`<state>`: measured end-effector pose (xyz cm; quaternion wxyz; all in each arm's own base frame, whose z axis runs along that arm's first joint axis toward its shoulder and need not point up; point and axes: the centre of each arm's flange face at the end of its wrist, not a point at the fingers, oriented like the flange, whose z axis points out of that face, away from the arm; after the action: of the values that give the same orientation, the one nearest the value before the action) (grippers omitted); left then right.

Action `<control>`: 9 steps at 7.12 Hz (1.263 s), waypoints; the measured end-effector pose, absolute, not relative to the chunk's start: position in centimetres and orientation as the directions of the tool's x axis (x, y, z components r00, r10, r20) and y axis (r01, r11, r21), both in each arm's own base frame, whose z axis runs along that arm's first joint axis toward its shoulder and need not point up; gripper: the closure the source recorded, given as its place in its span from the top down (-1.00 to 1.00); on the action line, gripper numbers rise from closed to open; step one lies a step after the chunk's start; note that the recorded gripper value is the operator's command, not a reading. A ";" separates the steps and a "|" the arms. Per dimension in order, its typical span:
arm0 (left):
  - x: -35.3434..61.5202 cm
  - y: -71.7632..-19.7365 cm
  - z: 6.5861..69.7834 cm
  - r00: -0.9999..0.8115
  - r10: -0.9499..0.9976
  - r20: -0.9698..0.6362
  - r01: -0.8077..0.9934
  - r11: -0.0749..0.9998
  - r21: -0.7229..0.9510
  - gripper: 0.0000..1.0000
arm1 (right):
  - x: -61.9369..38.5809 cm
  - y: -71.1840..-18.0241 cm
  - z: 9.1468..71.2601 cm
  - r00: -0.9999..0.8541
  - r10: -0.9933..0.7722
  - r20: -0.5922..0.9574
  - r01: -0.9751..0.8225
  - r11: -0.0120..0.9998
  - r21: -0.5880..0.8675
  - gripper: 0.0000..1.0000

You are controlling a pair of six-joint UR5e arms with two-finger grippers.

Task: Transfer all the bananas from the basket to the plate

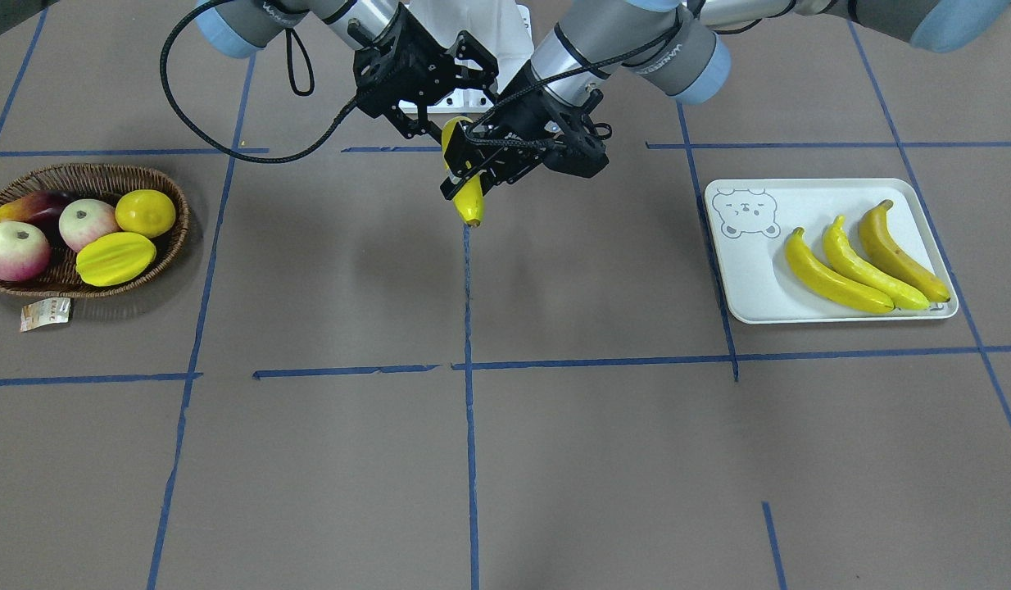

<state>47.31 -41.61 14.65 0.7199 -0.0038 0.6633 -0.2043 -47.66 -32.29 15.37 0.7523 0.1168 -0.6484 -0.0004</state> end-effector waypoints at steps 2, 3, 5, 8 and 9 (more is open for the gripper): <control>46.2 -42.8 16.9 0.069 -0.322 -0.944 0.321 0.903 -0.284 -1.00 | -47.6 -32.5 16.0 0.181 -0.142 0.973 -0.149 0.974 0.170 0.99; 45.6 -43.6 18.2 0.105 -0.346 -0.932 0.348 0.891 -0.291 -1.00 | -47.4 -32.7 16.3 0.207 -0.130 0.970 -0.145 0.976 0.162 0.99; 44.0 -45.0 19.6 0.199 -0.380 -0.903 0.399 0.873 -0.279 -1.00 | -46.7 -32.8 16.4 0.280 -0.098 0.955 -0.137 0.981 0.141 0.99; 40.4 -45.0 20.7 0.457 -0.418 -0.785 0.442 0.873 -0.207 -1.00 | -45.2 -34.3 17.8 0.445 -0.036 0.895 -0.127 0.987 0.103 0.99; 38.9 -45.0 21.6 0.529 -0.444 -0.723 0.455 0.868 -0.199 -1.00 | -44.3 -35.6 18.6 0.494 -0.033 0.869 -0.111 0.989 0.100 0.99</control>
<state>38.89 -45.00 21.57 0.8744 0.0072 0.4114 -0.2570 -44.27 -35.59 18.57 0.8613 0.0715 -0.5025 0.0227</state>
